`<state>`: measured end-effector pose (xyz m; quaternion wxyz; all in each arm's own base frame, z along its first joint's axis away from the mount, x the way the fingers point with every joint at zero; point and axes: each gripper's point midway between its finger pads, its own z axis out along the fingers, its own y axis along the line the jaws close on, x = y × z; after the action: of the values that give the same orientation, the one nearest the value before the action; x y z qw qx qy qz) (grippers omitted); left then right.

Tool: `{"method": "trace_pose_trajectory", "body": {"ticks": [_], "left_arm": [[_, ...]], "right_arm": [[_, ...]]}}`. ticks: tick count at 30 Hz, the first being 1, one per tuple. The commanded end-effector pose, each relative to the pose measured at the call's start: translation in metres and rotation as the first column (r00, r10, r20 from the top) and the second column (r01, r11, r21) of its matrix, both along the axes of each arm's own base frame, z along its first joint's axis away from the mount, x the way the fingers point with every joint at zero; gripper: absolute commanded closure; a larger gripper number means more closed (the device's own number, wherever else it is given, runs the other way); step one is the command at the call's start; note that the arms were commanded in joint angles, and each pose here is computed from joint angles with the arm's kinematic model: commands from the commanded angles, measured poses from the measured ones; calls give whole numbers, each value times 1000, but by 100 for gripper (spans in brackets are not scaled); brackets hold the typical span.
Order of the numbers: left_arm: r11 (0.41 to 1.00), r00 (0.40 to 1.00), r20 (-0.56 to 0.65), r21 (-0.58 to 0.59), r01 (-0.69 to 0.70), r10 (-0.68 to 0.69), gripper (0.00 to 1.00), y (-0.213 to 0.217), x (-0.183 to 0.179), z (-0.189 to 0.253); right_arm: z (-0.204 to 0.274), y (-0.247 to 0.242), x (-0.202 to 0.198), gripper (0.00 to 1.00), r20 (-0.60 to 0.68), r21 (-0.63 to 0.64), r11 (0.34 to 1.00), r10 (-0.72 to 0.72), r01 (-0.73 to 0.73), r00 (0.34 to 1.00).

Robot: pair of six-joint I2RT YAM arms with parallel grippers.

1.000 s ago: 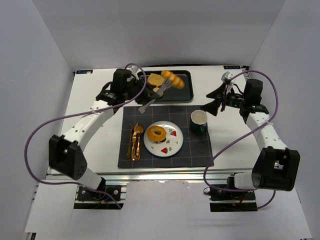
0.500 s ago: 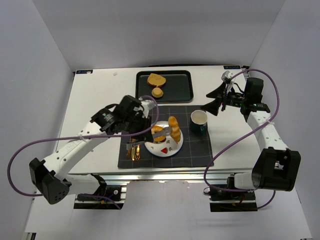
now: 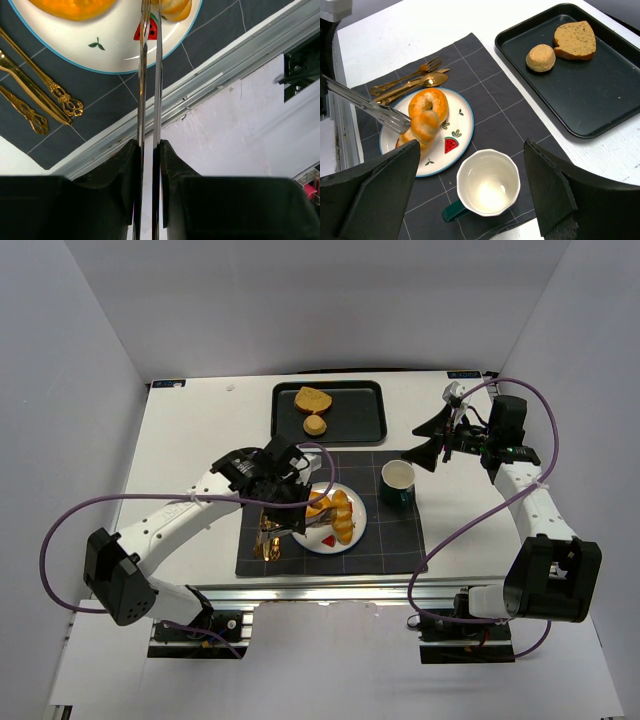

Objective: Place the bread

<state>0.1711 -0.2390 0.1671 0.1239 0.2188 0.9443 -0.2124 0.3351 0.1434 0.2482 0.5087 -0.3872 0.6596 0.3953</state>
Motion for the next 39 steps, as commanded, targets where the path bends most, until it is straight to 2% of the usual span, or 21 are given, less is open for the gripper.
{"method": "trace_pose_trajectory", "body": {"ticks": [1, 2, 3, 5, 6, 12, 17, 24, 26, 28, 30, 32, 33, 34, 35, 36, 39], "left_arm": [[1000, 999, 39, -17, 9, -9, 86, -7, 10, 8], [1000, 999, 46, -14, 7, -6, 73, -7, 11, 8], [1000, 999, 45, -2, 1, -1, 65, -6, 12, 6], [1000, 998, 55, 13, -4, 4, 53, -3, 14, 5], [1000, 998, 60, 18, -10, 8, 52, -2, 15, 7], [1000, 997, 72, 12, -17, 16, 48, -2, 18, 13], [999, 995, 95, -12, -31, 32, 51, -5, 20, 21], [982, 978, 177, -168, -84, 114, 56, -20, 33, 65], [976, 965, 205, -178, -126, 162, 59, -13, 43, 69], [959, 939, 235, -187, -211, 252, 61, 10, 60, 73], [939, 892, 295, -140, -314, 342, 65, 47, 81, 60], [867, 784, 379, -129, -481, 491, 67, 108, 115, 56], [874, 788, 410, -50, -484, 460, 67, 132, 117, 30], [843, 753, 439, -18, -538, 490, 66, 162, 125, 20], [836, 725, 489, -17, -548, 485, 66, 175, 139, 14], [822, 732, 486, 47, -567, 477, 64, 201, 138, -16], [827, 712, 532, 41, -561, 457, 59, 223, 164, -47]], "right_arm": [[13, 0, -3, 12, 48, 4, 1000, 19, -19, 999], [12, 0, -3, 12, 48, 3, 1000, 18, -18, 999], [12, 0, -3, 12, 51, 3, 1000, 19, -20, 999], [13, 0, -3, 12, 52, 3, 1000, 19, -20, 998], [12, 0, -3, 12, 49, 3, 1000, 21, -21, 999], [11, 0, -4, 12, 46, 4, 1000, 21, -21, 999], [10, 0, -5, 12, 43, 4, 1000, 23, -23, 999], [12, 0, -4, 12, 48, 5, 1000, 25, -25, 999], [12, 0, -5, 12, 46, 5, 1000, 27, -27, 999], [13, 0, -5, 12, 49, 5, 1000, 28, -28, 998], [12, 1, -6, 12, 60, 4, 999, 40, -41, 997], [10, 3, -8, 12, 57, 3, 998, 58, -58, 997], [9, 4, -9, 12, 58, -1, 998, 61, -61, 996], [7, 5, -10, 12, 62, -8, 998, 68, -68, 996], [6, 6, -10, 12, 63, -11, 997, 73, -72, 995], [6, 6, -10, 12, 67, -15, 997, 73, -73, 995], [5, 8, -10, 12, 71, -26, 997, 79, -77, 994]]}}
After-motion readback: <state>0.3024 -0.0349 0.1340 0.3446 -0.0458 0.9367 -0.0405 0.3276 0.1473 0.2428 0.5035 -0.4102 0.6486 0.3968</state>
